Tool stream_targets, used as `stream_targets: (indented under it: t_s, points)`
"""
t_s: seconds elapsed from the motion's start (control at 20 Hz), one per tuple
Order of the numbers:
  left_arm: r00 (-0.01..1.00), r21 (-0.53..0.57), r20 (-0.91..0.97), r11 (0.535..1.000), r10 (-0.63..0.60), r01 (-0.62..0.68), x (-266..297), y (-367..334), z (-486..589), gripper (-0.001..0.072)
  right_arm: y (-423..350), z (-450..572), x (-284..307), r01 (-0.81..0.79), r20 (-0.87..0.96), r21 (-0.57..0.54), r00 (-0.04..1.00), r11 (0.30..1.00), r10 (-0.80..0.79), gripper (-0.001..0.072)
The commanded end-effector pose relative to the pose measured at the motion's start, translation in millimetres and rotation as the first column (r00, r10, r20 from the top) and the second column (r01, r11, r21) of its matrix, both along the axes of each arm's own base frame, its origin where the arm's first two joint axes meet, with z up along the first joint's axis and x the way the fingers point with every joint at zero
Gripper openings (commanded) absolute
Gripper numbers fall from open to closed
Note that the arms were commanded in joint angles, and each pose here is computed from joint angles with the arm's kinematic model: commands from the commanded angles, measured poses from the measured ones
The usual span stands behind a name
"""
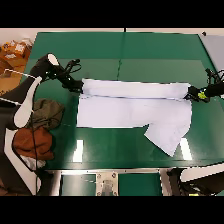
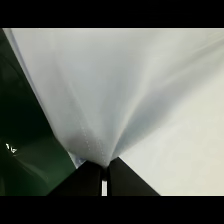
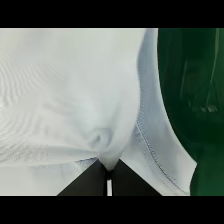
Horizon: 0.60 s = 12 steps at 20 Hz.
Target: Fold the shirts.
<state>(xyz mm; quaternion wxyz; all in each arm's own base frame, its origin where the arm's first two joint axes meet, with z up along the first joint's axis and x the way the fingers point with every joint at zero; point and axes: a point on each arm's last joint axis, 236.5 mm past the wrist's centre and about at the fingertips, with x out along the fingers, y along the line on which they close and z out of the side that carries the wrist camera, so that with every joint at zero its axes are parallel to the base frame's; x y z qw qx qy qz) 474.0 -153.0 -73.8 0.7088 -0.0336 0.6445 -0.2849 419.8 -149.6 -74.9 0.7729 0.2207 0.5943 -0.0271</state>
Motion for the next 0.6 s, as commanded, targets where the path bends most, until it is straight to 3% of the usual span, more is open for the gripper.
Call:
stream_targets:
  t_s: [0.0, 0.05, 0.1, 0.15, 0.2, 0.25, 0.4, 0.45, 0.5, 0.55]
  points:
    - [1.000, -0.008, -0.002, 1.000, -0.005, 0.005, -0.9, -3.7, 1.0, 0.0025, 2.2, -1.0, -2.5, -0.003, -0.013, 0.011, 1.000, 1.000, 0.004, 0.0017]
    - [1.000, -0.022, -0.007, 1.000, 0.005, -0.005, -0.9, -6.4, 2.5, 0.0025, 4.7, 0.2, -0.2, 0.001, -0.005, 0.021, 1.000, 1.000, -0.001, 0.0078]
    - [0.999, -0.041, -0.016, 0.999, 0.027, -0.028, -0.2, -10.4, 5.0, 0.0026, 7.0, 2.3, 3.2, 0.024, 0.004, 0.039, 1.000, 0.999, -0.024, 0.0196]
    - [0.999, -0.062, -0.021, 0.997, 0.037, -0.038, 0.1, -14.7, 7.8, 0.0152, 8.0, 5.9, 7.0, 0.050, 0.011, 0.054, 0.999, 0.997, -0.050, 0.0280]
    - [0.998, -0.077, -0.033, 0.996, 0.051, -0.054, -0.7, -17.8, 10.2, 0.0447, 6.7, 10.9, 9.8, 0.064, 0.015, 0.056, 0.998, 0.996, -0.065, 0.0297]
    - [0.996, -0.078, -0.056, 0.994, 0.071, -0.075, -3.4, -17.9, 12.3, 0.0558, 4.6, 18.7, 11.6, 0.065, 0.015, 0.055, 0.998, 0.996, -0.066, 0.0297]
    - [0.986, -0.014, -0.164, 1.000, 0.022, -0.024, -31.2, -5.0, 19.5, 0.0559, -17.1, 41.2, -3.7, 0.141, -0.052, 0.028, 0.989, 0.990, -0.139, 0.0287]
    - [0.978, 0.030, -0.205, 0.999, 0.025, -0.019, -39.8, 4.9, 22.0, 0.0559, -21.4, 47.5, -12.2, 0.170, -0.076, 0.029, 0.983, 0.985, -0.168, 0.0190]
    - [0.969, 0.078, -0.242, 0.997, 0.045, -0.027, -46.6, 15.4, 24.1, 0.0504, -22.5, 52.3, -20.7, 0.184, -0.095, 0.038, 0.979, 0.982, -0.180, 0.0035]
    - [0.962, 0.109, -0.266, 0.994, 0.053, -0.024, -52.0, 21.9, 26.1, 0.0284, -21.1, 56.6, -30.0, 0.201, -0.120, 0.052, 0.974, 0.978, -0.193, 0.0017]
